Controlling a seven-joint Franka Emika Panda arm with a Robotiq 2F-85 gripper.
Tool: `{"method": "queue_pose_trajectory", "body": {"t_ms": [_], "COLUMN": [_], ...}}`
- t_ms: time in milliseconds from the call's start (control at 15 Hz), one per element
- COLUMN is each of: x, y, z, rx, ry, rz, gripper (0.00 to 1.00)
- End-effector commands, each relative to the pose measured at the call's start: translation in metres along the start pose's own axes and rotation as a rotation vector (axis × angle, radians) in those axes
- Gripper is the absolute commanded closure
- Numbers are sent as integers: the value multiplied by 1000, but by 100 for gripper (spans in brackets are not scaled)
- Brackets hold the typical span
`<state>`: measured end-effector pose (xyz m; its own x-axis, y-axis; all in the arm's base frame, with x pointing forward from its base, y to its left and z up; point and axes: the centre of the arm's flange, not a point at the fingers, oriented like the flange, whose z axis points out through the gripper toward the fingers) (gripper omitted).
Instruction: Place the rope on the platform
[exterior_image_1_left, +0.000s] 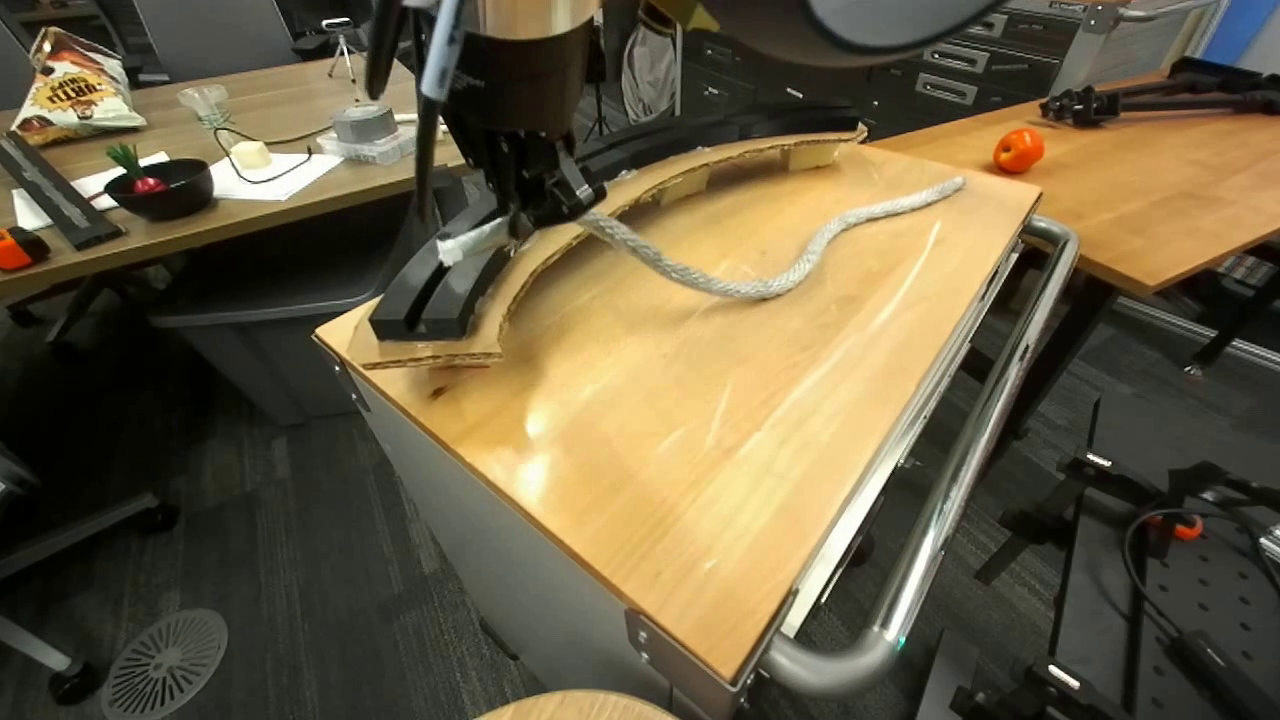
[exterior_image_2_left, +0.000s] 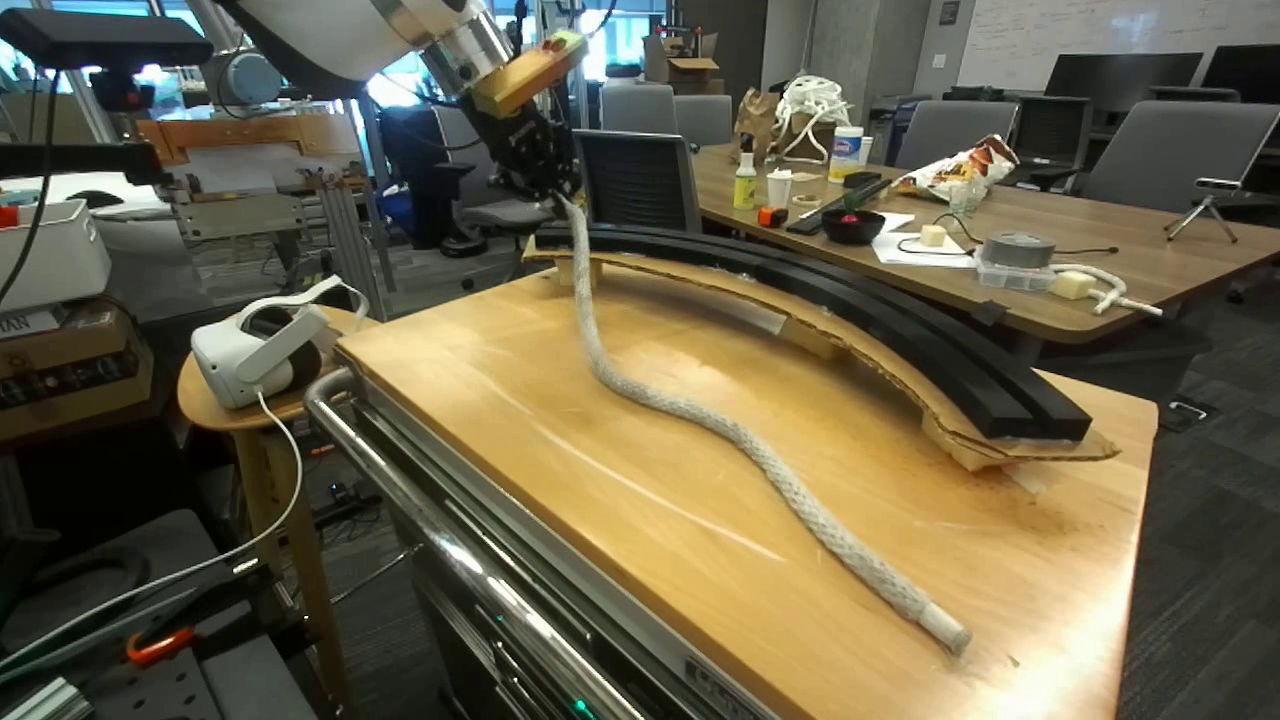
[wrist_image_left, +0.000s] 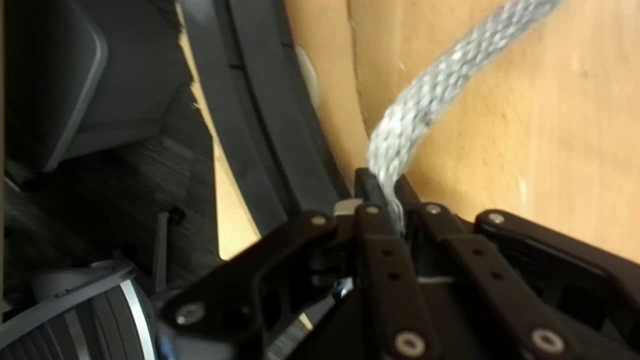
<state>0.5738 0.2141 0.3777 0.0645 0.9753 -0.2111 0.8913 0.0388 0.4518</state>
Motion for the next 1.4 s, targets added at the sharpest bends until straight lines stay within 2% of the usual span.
{"method": "queue_pose_trajectory", "body": {"t_ms": [0,200,533,867,1333], "x": [-12,-32,-36,-32,-17], "y": [43,66,85,95,105], "z": [16,19,17,34,28], "rx": [-105,-170,-116,-56,15], "ry": [-148,-206,-66,7,233], "rz": [-101,-185,-401,-569,-769], "gripper": [98,98,98,98,98]}}
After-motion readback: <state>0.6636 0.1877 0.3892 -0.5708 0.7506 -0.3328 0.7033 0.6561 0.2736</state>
